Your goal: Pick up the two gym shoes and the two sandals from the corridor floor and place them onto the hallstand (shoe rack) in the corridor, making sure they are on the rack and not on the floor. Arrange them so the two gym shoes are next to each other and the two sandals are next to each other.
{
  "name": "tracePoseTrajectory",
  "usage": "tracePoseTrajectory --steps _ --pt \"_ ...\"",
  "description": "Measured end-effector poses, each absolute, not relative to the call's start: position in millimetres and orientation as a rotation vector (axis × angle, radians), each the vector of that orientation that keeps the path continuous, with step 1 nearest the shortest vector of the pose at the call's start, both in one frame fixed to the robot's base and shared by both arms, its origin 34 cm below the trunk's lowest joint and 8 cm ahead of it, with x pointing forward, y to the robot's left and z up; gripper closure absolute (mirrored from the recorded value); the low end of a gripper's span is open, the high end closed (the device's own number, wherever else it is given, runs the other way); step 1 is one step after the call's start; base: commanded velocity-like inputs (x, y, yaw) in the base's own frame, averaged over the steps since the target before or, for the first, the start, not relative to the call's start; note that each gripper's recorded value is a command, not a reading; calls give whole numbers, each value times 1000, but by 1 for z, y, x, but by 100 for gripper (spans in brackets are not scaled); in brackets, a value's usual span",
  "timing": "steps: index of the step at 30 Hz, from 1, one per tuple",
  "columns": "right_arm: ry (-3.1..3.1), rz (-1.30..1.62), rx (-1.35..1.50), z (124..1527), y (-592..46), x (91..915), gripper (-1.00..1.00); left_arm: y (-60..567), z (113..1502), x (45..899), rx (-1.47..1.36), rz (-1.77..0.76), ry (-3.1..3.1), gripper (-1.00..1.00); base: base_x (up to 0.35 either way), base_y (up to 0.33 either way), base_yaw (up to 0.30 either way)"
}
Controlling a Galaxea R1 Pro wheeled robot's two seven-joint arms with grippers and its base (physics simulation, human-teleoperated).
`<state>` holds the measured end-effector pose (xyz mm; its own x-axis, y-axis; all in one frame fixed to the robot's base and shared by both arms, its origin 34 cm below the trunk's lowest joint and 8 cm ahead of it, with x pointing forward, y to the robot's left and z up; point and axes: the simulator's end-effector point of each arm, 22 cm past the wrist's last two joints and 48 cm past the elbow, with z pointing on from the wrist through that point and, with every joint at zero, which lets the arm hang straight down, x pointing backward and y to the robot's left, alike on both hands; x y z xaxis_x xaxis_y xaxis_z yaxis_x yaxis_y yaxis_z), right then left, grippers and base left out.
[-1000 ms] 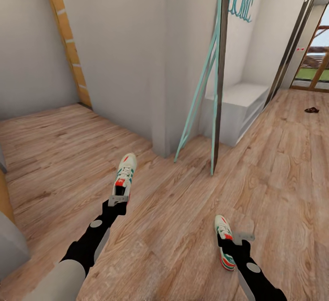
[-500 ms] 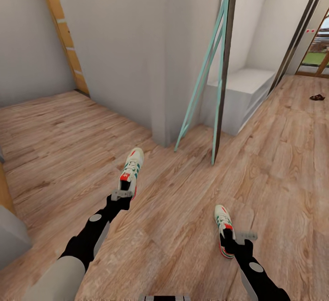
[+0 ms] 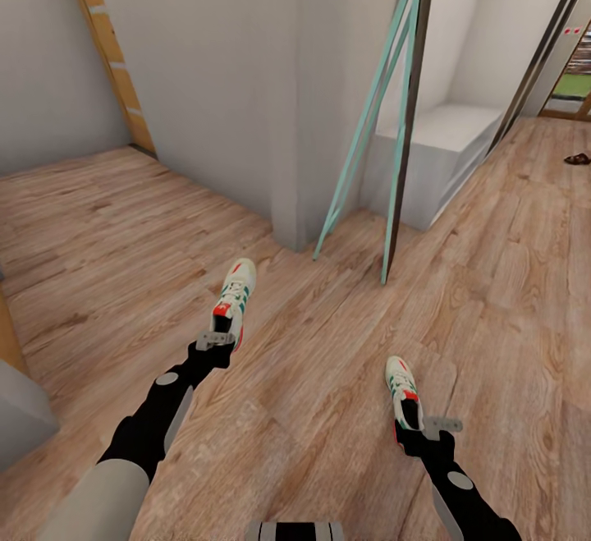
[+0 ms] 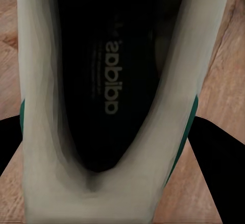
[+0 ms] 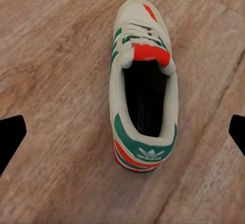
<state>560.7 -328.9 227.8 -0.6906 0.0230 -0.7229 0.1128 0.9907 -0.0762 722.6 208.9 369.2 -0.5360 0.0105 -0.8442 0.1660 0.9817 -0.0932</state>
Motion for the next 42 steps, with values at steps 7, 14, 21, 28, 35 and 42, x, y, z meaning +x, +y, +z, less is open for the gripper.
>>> tracePoseTrajectory --steps 7,14,21,28,35,42 --pt "2335 -148 95 225 -329 559 -100 208 364 721 127 -194 2140 100 117 -9 0" --pt "2335 -147 94 225 -329 559 -100 211 363 721 118 -188 2139 100 241 -88 0" --pt "2335 -147 93 225 -329 559 -100 209 363 721 121 -192 2139 100 39 -35 0" --pt "2334 -147 93 225 -329 560 -100 205 363 721 125 -193 2140 100 28 -100 0" --pt "2332 -146 95 226 -329 560 -100 206 363 720 125 -192 2141 100 1 -3 0" --pt "2366 -154 99 210 -331 551 -100 207 342 715 122 -197 2174 100 0 0 0"
